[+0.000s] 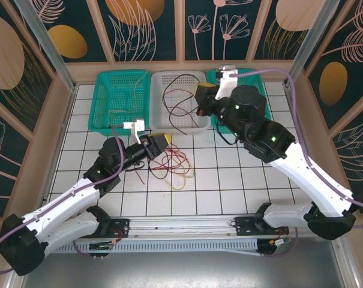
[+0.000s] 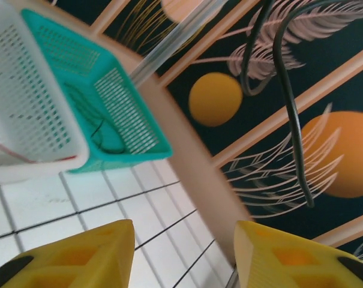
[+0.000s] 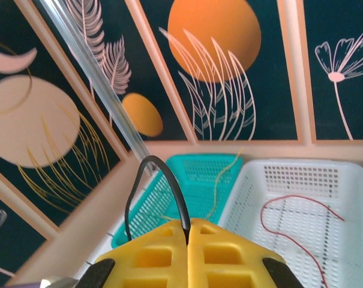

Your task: Untangle the cables

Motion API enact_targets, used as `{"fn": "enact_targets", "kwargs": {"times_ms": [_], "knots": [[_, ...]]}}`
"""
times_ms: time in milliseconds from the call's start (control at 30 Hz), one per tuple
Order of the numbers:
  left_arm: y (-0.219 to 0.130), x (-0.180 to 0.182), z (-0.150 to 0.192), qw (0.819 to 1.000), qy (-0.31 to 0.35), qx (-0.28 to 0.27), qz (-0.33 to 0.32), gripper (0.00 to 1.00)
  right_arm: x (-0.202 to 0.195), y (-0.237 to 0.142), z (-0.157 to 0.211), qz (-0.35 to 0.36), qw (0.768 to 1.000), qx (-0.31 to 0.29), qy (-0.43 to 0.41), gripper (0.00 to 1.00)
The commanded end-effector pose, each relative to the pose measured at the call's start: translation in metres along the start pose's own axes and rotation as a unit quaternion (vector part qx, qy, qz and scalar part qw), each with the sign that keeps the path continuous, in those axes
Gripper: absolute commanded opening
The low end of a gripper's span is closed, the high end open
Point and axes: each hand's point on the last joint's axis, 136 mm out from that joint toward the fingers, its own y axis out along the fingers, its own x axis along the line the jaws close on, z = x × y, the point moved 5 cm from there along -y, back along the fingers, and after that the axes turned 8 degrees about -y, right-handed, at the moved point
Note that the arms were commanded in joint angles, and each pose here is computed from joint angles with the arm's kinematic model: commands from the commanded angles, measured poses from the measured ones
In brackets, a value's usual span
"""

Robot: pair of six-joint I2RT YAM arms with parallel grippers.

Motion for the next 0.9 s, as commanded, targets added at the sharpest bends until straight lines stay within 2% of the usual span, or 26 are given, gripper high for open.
{"fn": "enact_targets", "kwargs": {"times_ms": [0,100,233,467,600,733,867], "knots": [[-0.010,-0.052,-0.028,0.989,-0.017,-0.063,0.132,0.41,-0.001,-0.006,-0.017,-0.028,0.998,-0.039,0.047,0.00],[-0.009,-0.062,-0.030,0.985,-0.014,-0.064,0.162,0.39,-0.004,-0.008,-0.021,-0.036,0.997,-0.044,0.060,0.00],[-0.009,-0.072,-0.032,0.978,-0.015,-0.062,0.201,0.45,-0.005,-0.007,-0.020,-0.044,0.996,-0.041,0.071,0.00],[0.011,-0.066,-0.032,0.982,-0.014,-0.041,0.181,0.40,-0.001,-0.001,-0.010,-0.067,0.993,-0.033,0.090,0.00],[0.017,-0.060,-0.032,0.984,-0.017,-0.040,0.171,0.32,0.001,0.004,-0.005,-0.074,0.992,-0.024,0.096,0.00],[0.022,-0.058,-0.032,0.986,-0.012,-0.037,0.159,0.15,0.000,0.006,-0.001,-0.071,0.993,-0.019,0.094,0.00],[0.026,-0.048,-0.032,0.994,0.024,-0.032,0.105,0.03,-0.003,0.007,-0.003,-0.059,0.995,-0.017,0.084,0.00]]}}
